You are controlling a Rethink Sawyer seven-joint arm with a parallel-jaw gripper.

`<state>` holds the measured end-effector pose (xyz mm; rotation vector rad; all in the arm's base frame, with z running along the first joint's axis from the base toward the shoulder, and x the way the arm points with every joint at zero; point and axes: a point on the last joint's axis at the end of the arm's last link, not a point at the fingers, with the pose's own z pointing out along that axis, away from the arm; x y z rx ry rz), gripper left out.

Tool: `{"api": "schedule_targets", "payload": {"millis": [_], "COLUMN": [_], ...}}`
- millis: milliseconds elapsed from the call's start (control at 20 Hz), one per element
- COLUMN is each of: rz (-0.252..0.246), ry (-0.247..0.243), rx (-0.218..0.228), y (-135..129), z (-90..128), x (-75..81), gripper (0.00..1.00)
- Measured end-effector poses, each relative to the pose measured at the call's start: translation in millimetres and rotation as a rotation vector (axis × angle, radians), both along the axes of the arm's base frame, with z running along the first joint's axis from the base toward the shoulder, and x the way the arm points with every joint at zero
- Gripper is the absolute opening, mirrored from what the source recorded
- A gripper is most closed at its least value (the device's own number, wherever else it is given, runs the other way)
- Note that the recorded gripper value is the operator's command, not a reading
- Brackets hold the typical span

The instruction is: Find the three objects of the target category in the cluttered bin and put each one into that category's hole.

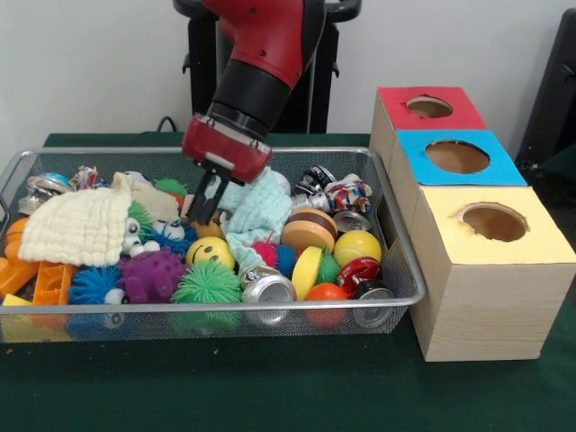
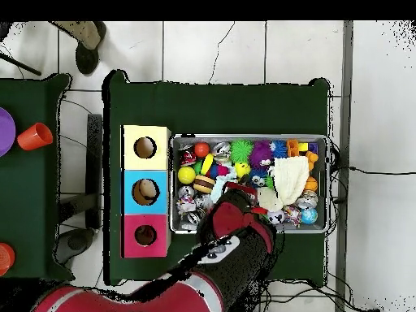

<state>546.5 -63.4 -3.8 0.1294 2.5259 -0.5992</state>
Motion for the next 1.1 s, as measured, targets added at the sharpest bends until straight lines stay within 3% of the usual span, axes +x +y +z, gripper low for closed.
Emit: {"api": "schedule_targets", "payload": {"millis": [150, 300, 800, 850, 1100], "rz": [-0.033, -0.039, 0.001, 0.015, 0.034], "ry": [0.024, 0.008, -0.042, -0.051, -0.066], "rx": [-0.008, -0.011, 0.001, 0.005, 0.010], "y": [-11, -20, -16, -15, -12], "z": [19, 34, 38, 35, 33], "x": [2.0, 7.2, 14.7, 15.0, 16.2], "gripper": [0.00, 0.00, 0.00, 1.00, 1.00]}}
